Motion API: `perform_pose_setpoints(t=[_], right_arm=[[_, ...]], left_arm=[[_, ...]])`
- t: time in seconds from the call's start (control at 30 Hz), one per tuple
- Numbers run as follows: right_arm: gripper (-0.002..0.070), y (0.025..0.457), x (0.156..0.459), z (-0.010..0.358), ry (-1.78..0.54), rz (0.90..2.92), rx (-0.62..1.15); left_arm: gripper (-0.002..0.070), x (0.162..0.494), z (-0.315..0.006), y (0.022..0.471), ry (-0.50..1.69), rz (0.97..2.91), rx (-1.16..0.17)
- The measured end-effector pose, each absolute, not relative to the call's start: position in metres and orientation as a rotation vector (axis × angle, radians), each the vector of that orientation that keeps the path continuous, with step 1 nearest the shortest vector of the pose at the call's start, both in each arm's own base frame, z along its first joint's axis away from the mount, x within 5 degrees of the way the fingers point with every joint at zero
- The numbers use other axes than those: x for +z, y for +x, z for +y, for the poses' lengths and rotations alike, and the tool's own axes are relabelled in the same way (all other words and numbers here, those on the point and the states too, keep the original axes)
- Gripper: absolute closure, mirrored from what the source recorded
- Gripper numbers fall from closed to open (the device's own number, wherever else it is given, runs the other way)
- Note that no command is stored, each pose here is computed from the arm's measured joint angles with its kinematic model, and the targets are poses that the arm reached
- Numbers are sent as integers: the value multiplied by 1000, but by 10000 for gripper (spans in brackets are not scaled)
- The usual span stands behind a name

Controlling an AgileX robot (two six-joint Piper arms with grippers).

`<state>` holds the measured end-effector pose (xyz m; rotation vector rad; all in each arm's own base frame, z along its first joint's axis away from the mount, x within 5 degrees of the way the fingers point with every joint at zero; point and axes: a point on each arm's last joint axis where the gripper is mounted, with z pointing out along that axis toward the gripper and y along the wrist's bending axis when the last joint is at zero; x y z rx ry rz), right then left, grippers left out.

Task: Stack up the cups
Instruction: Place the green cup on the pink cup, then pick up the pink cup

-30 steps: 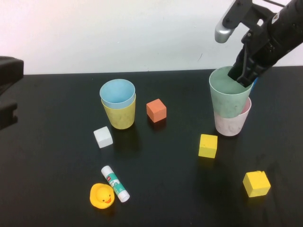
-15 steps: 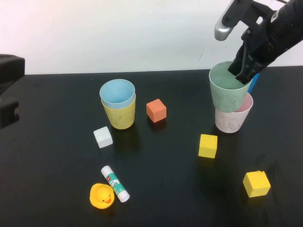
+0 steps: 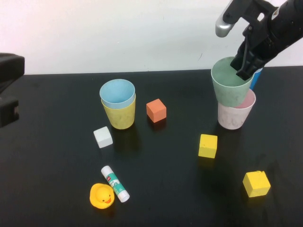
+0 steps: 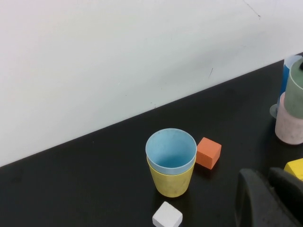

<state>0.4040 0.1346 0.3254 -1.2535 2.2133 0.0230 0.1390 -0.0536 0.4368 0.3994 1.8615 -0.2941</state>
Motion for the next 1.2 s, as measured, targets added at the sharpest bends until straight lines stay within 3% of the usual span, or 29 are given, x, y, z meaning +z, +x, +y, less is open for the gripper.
perform_pose_setpoints(t=[0.3, 0.63, 0.7, 0.93, 1.1, 1.2], right_arm=[[647, 408, 331, 133, -1254, 2207, -27], [641, 417, 307, 135, -1278, 2279, -3], [617, 417, 306, 135, -1281, 2284, -1], [420, 415, 306, 135, -1289, 2298, 4], [384, 413, 324, 136, -1284, 2294, 25], [379, 402, 345, 140, -1282, 2295, 136]], left_arm=[[646, 437, -54, 139, 399, 1862, -294], [646, 437, -54, 139, 399, 1862, -294], [646, 437, -54, 139, 399, 1862, -294], [646, 437, -54, 139, 402, 1861, -292], [646, 437, -54, 139, 402, 1861, -292], [646, 437, -54, 139, 401, 1864, -300]])
